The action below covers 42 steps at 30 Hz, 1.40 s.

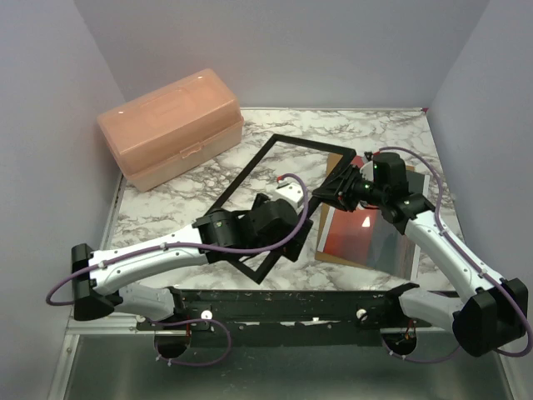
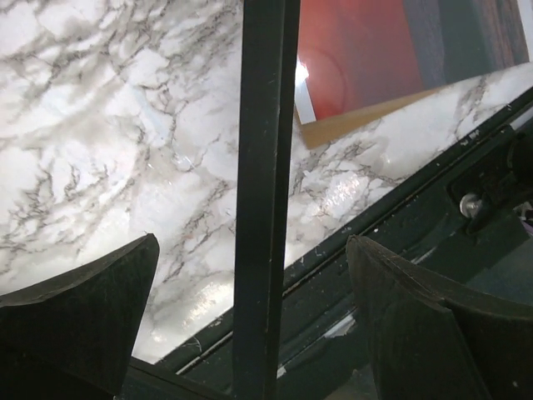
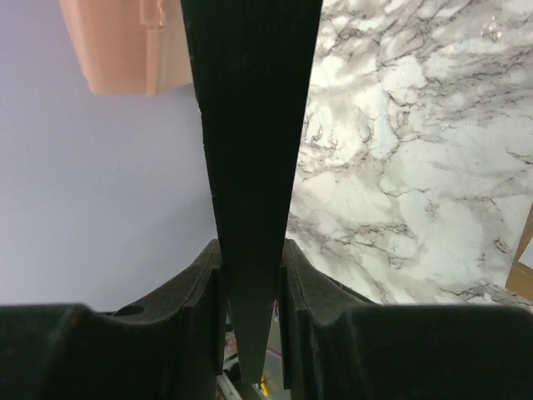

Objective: Put the photo into the frame

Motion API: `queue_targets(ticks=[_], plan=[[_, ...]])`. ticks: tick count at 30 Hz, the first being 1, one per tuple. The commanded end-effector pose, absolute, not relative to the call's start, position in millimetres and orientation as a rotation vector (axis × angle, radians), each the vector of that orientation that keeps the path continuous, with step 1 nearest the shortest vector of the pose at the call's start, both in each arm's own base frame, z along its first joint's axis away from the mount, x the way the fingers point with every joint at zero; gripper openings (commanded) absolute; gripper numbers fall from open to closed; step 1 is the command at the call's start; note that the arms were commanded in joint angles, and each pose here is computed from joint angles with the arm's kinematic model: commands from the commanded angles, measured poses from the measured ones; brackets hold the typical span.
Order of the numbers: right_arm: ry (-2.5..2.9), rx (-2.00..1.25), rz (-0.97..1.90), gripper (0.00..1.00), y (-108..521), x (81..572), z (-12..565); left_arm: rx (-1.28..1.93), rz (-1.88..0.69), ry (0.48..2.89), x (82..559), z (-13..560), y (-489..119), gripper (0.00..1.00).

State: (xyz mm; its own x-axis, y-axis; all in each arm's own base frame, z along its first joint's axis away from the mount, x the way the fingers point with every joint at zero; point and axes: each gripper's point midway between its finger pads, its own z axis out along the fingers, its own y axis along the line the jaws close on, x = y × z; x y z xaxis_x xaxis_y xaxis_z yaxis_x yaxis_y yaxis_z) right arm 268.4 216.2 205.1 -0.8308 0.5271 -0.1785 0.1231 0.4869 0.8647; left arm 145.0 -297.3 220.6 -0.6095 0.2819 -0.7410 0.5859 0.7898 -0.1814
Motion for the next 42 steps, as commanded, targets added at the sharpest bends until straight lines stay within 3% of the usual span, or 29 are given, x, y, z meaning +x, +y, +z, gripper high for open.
queue_targets(ticks=[1,7,15,20,27,29,32,40,42], plan=[[2.271,0.520,1.160,0.03,199.8,273.8,237.2,0.709,-0.256,2.225,157.2,228.3,-292.4,0.99],[2.227,0.506,1.163,0.02,197.6,273.3,270.0,0.729,0.037,2.177,166.3,236.2,-301.3,0.97],[2.201,0.509,1.242,0.03,202.1,264.7,281.6,0.730,0.318,2.166,169.1,221.6,-295.8,0.72],[2.187,0.512,1.289,0.04,204.1,258.3,285.9,0.708,0.340,2.174,167.3,213.7,-288.5,0.53],[2.173,0.481,1.318,0.09,206.0,253.8,287.2,0.715,0.398,2.146,171.1,218.2,-282.7,0.04],[2.159,0.460,1.322,0.17,206.0,253.2,288.5,0.710,0.416,2.141,172.3,222.5,-280.3,0.00],[2.153,0.449,1.308,0.46,204.6,253.2,286.0,0.697,0.402,2.132,172.8,232.0,-278.8,0.00],[2.095,0.437,1.302,0.99,199.8,250.0,295.7,0.695,0.120,2.110,169.8,275.6,-281.8,0.00],[2.075,0.428,1.309,1.00,199.4,249.3,299.6,0.691,0.016,2.106,170.2,288.0,-283.3,0.00]])
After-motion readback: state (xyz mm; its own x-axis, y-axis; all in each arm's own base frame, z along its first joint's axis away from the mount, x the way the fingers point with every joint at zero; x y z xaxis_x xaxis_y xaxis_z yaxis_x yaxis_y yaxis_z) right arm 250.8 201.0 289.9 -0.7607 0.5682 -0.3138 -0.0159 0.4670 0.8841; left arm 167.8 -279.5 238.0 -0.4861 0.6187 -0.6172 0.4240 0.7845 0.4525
